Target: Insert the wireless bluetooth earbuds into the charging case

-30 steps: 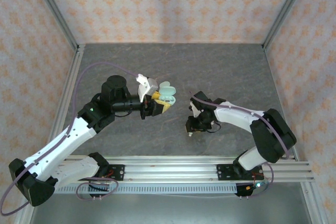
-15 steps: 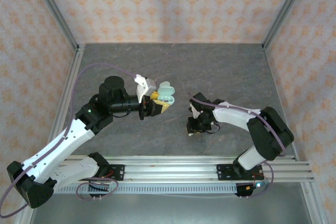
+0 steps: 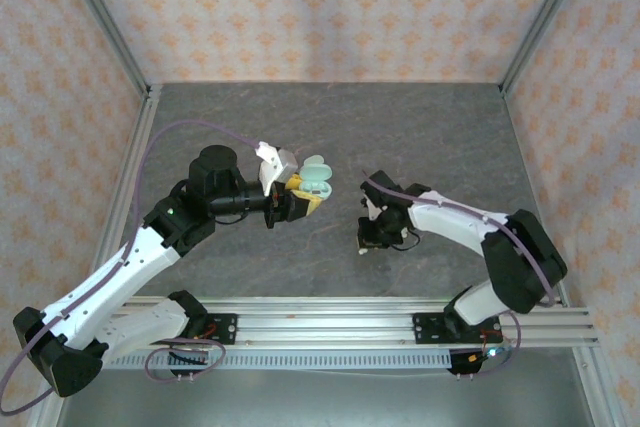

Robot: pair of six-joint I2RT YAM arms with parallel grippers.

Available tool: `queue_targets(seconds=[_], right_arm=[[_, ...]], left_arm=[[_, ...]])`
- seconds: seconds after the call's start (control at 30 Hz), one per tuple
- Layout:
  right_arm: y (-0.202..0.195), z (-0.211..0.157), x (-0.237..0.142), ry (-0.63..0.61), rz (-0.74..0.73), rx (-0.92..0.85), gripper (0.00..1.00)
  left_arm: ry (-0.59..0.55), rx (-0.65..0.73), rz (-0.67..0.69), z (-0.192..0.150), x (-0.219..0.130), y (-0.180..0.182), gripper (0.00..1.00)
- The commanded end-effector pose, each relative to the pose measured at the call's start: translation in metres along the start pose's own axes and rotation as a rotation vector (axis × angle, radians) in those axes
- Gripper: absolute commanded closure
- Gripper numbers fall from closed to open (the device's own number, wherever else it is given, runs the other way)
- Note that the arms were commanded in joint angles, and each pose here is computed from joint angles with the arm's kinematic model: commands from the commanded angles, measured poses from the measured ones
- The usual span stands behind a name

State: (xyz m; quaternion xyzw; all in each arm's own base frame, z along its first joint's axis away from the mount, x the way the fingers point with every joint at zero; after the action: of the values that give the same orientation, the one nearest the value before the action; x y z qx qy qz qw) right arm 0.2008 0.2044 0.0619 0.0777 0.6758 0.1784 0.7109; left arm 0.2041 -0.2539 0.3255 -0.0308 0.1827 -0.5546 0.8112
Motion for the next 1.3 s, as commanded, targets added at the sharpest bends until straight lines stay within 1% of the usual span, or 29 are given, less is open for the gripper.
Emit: queue_targets(seconds=[0.0,0.1,0.27,0.33,0.43,0.53,0.6,0.67,0.73,0.9,1.0,1.1,1.27], right_arm=[[-0.006,0.007,-0.026,-0.070,-0.079,0.022,0.87],[-0.023,0.008,-0.027,-0.072,-0.158,0.064,0.87],[-0.053,-0.003,-0.005,0.077,-0.265,0.157,0.87],[-0.056,-0.003,0.003,0.125,-0.285,0.165,0.87],[-0.053,0.001,0.013,0.166,-0.282,0.170,0.85],[-0.051,0.005,0.019,0.191,-0.279,0.173,0.81],[-0.051,0.008,0.019,0.193,-0.285,0.175,0.73],[-0.049,0.012,0.015,0.179,-0.284,0.172,0.65],[-0.047,0.015,0.010,0.157,-0.273,0.171,0.62],[-0.041,0.021,-0.012,0.065,-0.227,0.209,0.58],[-0.042,0.022,-0.026,-0.018,-0.193,0.260,0.58],[-0.045,0.021,-0.032,-0.104,-0.137,0.305,0.59],[-0.047,0.018,-0.024,-0.200,-0.035,0.287,0.66]], left_arm=[[-0.001,0.025,0.025,-0.003,-0.001,0.005,0.70],[0.006,0.022,0.027,-0.005,0.001,0.007,0.70],[0.015,0.024,0.040,-0.008,0.001,0.009,0.70],[0.019,0.023,0.043,-0.010,0.001,0.009,0.70],[0.024,0.022,0.046,-0.011,0.000,0.009,0.70],[0.027,0.024,0.050,-0.011,0.000,0.010,0.70],[0.030,0.025,0.053,-0.012,-0.001,0.010,0.70],[0.031,0.026,0.054,-0.012,-0.001,0.010,0.70],[0.030,0.030,0.056,-0.012,-0.001,0.011,0.70],[0.036,0.029,0.057,-0.013,0.001,0.012,0.70],[0.039,0.030,0.055,-0.014,0.002,0.012,0.70],[0.040,0.032,0.052,-0.014,0.003,0.012,0.70],[0.042,0.029,0.046,-0.013,0.004,0.012,0.70]])
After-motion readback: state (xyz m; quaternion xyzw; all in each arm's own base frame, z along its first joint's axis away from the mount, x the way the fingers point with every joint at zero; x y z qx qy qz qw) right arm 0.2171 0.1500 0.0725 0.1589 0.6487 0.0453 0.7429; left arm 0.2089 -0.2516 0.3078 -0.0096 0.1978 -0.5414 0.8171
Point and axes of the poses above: each hand's point on the last joint's axis, 136 mm out from that joint toward the fingers, its own x axis out along the fingers, its own y axis along the line the jaws close on, z = x × y, the point moved 1 cm from there along -x, back along the fingers, and after that the axes turned 1 degree about -x, right-handed, at the moved point
